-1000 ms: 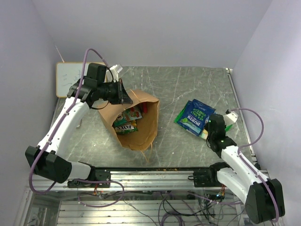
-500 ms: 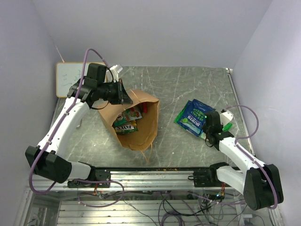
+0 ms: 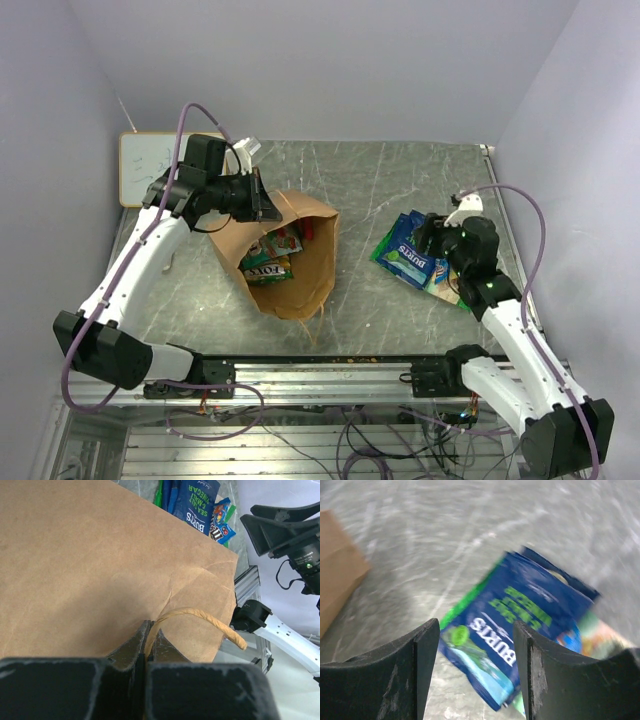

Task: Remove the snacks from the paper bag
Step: Place the snack at the center of the board, then take out the snack from the paper bag.

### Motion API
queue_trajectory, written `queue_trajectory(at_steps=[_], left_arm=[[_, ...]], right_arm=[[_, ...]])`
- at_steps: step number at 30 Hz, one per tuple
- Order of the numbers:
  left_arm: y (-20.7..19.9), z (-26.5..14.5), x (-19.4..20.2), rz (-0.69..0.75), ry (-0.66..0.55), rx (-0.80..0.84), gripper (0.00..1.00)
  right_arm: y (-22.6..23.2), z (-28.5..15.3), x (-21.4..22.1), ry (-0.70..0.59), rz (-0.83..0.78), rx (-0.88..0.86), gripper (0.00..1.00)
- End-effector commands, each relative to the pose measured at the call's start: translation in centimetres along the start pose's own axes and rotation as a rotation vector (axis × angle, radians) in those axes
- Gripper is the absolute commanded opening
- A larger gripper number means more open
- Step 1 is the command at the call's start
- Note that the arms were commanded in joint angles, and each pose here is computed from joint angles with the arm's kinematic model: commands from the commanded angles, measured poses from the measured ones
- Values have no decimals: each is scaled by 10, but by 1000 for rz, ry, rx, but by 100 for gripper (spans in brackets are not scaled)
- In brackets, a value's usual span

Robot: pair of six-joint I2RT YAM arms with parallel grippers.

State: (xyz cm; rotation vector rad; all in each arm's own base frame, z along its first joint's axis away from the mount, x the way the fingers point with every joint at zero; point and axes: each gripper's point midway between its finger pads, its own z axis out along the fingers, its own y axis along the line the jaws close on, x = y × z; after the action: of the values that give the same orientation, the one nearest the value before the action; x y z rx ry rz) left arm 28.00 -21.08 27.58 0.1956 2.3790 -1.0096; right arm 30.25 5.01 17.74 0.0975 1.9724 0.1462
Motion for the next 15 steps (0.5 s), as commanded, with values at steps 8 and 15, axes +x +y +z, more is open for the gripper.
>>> queue_trajectory(at_steps=[8, 15], left_arm=[[-6, -3, 18, -82, -7, 44, 7], [-14, -5, 28, -193, -6, 92, 7]], right_arm=[[222, -84, -4, -250, -649, -1094, 59], [293, -131, 42, -410, -1061, -1292, 60]])
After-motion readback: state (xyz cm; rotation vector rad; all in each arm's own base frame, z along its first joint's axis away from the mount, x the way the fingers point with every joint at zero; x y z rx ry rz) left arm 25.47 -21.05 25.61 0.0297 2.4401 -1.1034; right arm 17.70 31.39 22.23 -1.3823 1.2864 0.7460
